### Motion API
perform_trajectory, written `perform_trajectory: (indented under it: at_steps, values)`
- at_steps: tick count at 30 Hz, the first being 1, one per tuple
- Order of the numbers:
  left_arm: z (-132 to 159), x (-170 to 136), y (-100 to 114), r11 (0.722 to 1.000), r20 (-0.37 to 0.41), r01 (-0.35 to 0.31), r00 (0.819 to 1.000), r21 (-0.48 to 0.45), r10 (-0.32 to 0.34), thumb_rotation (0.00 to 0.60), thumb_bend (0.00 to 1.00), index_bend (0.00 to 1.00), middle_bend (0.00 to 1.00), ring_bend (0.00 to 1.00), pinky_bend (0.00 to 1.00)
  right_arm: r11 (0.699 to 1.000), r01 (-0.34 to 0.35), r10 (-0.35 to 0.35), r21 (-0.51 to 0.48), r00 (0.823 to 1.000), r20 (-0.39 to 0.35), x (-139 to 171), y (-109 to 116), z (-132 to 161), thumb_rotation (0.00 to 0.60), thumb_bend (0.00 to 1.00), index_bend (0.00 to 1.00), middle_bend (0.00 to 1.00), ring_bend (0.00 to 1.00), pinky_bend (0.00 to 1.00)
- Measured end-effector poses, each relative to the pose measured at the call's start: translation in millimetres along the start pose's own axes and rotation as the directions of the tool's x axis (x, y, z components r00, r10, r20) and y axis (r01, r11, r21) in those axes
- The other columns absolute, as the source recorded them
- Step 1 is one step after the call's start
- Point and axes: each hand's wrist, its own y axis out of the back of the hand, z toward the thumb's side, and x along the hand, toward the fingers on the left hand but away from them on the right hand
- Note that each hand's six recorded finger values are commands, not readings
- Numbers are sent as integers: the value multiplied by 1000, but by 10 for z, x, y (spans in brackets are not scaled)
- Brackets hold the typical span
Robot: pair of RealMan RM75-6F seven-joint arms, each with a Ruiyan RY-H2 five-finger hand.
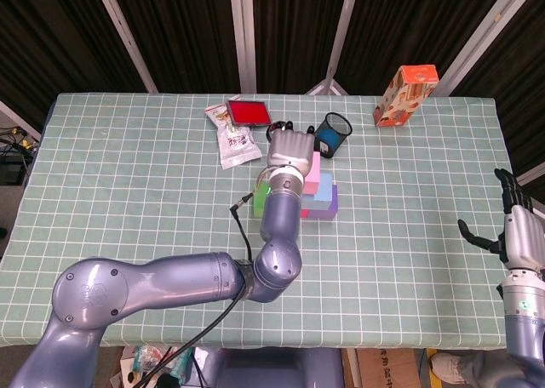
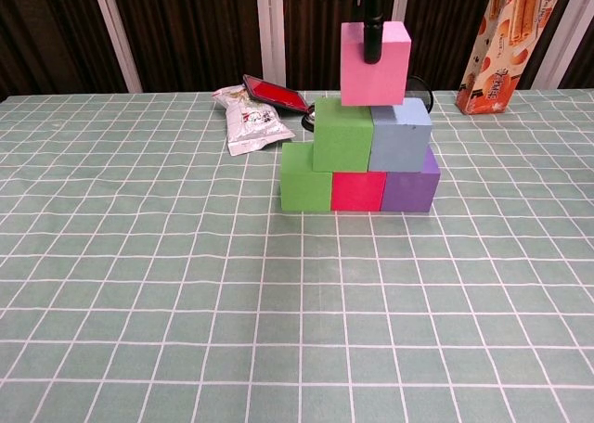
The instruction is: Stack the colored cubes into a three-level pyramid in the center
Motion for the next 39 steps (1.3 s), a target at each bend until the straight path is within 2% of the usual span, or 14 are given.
perform_trajectory:
  at_steps: [7,39]
  values:
    - [85,20,-72,1000,-12,12,1000,13,-12,600,333,110,396,72,101,1000,-6,6,-9,1000,2,4,3,-1,600,305,0,0,0,0]
    - [123,15,-101,999,-33,0,999,35,1,600,333,111,402,72,101,1000,-11,12,-13,1000,8,4,-2,-9,600,305,0,0,0,0]
